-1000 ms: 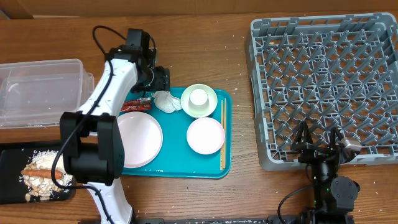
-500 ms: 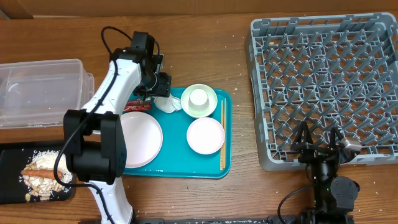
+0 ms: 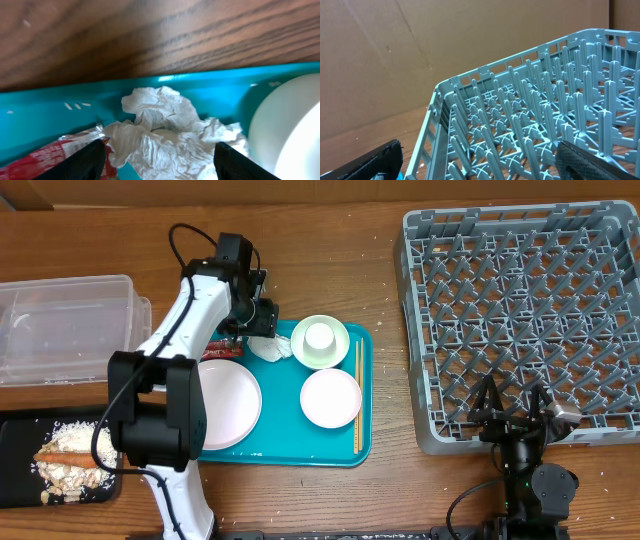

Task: Sort waste into correct bins and load items into the dishwasher
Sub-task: 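Move the left gripper back and grasp the white tissue, then lift the tissue and drop it into the clear plastic bin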

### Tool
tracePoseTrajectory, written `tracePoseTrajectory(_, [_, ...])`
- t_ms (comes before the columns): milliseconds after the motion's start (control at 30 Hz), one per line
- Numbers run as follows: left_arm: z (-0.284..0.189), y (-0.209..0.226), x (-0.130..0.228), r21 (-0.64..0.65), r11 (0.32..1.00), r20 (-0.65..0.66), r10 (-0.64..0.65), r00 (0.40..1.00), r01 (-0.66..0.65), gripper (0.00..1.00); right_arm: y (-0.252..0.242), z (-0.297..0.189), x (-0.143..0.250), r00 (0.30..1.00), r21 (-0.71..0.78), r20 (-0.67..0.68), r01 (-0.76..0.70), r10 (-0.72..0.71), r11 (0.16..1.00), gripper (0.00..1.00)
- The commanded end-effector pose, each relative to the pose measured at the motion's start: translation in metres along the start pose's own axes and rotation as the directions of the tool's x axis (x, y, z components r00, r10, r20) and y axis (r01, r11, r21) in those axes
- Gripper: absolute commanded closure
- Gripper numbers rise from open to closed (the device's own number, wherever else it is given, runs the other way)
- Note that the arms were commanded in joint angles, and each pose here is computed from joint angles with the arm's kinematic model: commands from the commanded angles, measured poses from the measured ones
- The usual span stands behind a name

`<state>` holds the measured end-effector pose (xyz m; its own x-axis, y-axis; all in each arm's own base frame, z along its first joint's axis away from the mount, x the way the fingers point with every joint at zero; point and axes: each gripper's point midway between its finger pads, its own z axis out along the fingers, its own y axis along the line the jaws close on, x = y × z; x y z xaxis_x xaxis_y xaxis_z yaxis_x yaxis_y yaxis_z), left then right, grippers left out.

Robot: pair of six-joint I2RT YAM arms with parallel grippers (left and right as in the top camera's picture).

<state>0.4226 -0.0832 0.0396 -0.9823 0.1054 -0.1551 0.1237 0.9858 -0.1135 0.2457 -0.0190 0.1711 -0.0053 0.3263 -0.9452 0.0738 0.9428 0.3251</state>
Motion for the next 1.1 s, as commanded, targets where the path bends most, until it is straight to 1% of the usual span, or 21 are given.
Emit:
tracePoseTrajectory(0, [0.017, -0.002, 0.004, -0.006, 0.999, -0.041, 0.032, 0.999, -0.032, 0.30, -0.003, 0.000, 0.000, 1.000, 0.013, 0.010, 0.006, -0.006, 1.000, 0.00])
tracePoseTrajectory(100, [0.020, -0.003, 0.000, -0.005, 0.999, -0.028, 0.033, 0.999, -0.033, 0.33, -0.003, 0.000, 0.000, 1.000, 0.013, 0.010, 0.006, -0.006, 1.000, 0.00])
tracePoseTrajectory(133, [0.019, -0.003, -0.002, -0.005, 0.999, -0.020, 0.034, 0.999, -0.034, 0.36, -0.003, 0.000, 0.000, 1.000, 0.013, 0.010, 0.006, -0.006, 1.000, 0.00])
tracePoseTrajectory(200, [0.018, -0.003, -0.004, -0.006, 0.999, -0.014, 0.034, 0.999, -0.034, 0.49, -0.003, 0.000, 0.000, 1.000, 0.013, 0.010, 0.006, -0.006, 1.000, 0.00])
tracePoseTrajectory(233, [0.017, -0.003, -0.005, -0.006, 0.999, -0.011, 0.035, 0.999, -0.035, 0.59, -0.003, 0.000, 0.000, 1.000, 0.013, 0.010, 0.006, -0.006, 1.000, 0.00])
tracePoseTrajectory(267, [0.016, -0.003, -0.006, -0.005, 0.999, -0.010, 0.034, 0.999, -0.034, 0.66, -0.003, 0.000, 0.000, 1.000, 0.013, 0.010, 0.006, -0.006, 1.000, 0.00])
tracePoseTrajectory(300, [0.014, -0.003, -0.007, -0.006, 1.000, -0.008, 0.029, 1.000, -0.030, 0.74, -0.003, 0.000, 0.000, 1.000, 0.013, 0.010, 0.006, -0.006, 1.000, 0.00])
tracePoseTrajectory(400, [0.002, -0.005, -0.014, -0.008, 1.000, 0.001, 0.001, 1.000, -0.001, 0.92, -0.003, 0.000, 0.000, 1.000, 0.013, 0.010, 0.006, -0.006, 1.000, 0.00])
tracePoseTrajectory(433, [-0.004, -0.005, -0.017, -0.008, 1.000, 0.007, -0.010, 1.000, 0.010, 0.96, -0.003, 0.000, 0.000, 1.000, 0.013, 0.010, 0.006, -0.006, 1.000, 0.00])
tracePoseTrajectory(500, [-0.018, -0.007, -0.026, -0.007, 0.999, 0.024, -0.032, 0.999, 0.032, 0.96, -0.003, 0.000, 0.000, 1.000, 0.013, 0.010, 0.006, -0.006, 1.000, 0.00])
tracePoseTrajectory(533, [-0.036, -0.008, -0.036, -0.006, 0.999, 0.044, -0.035, 0.998, 0.035, 0.96, -0.003, 0.000, 0.000, 1.000, 0.013, 0.010, 0.006, -0.006, 1.000, 0.00])
tracePoseTrajectory(633, [-0.065, -0.006, -0.050, -0.012, 0.999, 0.082, -0.041, 0.996, 0.042, 0.96, -0.003, 0.000, 0.000, 1.000, 0.013, 0.010, 0.006, -0.006, 1.000, 0.00])
tracePoseTrajectory(700, [-0.087, 0.003, -0.060, -0.051, 0.996, 0.121, -0.061, 0.991, 0.068, 0.96, -0.003, 0.000, 0.000, 1.000, 0.013, 0.010, 0.006, -0.006, 1.000, 0.00])
tracePoseTrajectory(733, [-0.109, 0.025, -0.070, -0.138, 0.980, 0.176, -0.121, 0.977, 0.146, 0.96, -0.003, 0.000, 0.000, 1.000, 0.013, 0.010, 0.006, -0.006, 1.000, 0.00])
tracePoseTrajectory(767, [-0.121, 0.039, -0.073, -0.192, 0.961, 0.211, -0.159, 0.964, 0.201, 0.96, -0.003, 0.000, 0.000, 1.000, 0.013, 0.010, 0.006, -0.006, 1.000, 0.00])
tracePoseTrajectory(833, [-0.149, 0.075, -0.077, -0.310, 0.890, 0.300, -0.242, 0.923, 0.334, 0.96, -0.003, 0.000, 0.000, 1.000, 0.013, 0.010, 0.006, -0.006, 1.000, 0.00])
tracePoseTrajectory(867, [-0.160, 0.089, -0.077, -0.346, 0.858, 0.332, -0.267, 0.905, 0.380, 0.96, -0.003, 0.000, 0.000, 1.000, 0.013, 0.010, 0.006, -0.006, 1.000, 0.00])
tracePoseTrajectory(933, [-0.181, 0.120, -0.073, -0.402, 0.789, 0.387, -0.313, 0.867, 0.464, 0.96, -0.003, 0.000, 0.000, 1.000, 0.013, 0.010, 0.006, -0.006, 1.000, 0.00])
tracePoseTrajectory(1067, [-0.195, 0.168, -0.062, -0.418, 0.720, 0.423, -0.385, 0.820, 0.554, 0.96, -0.003, 0.000, 0.000, 1.000, 0.013, 0.010, 0.006, -0.006, 1.000, 0.00])
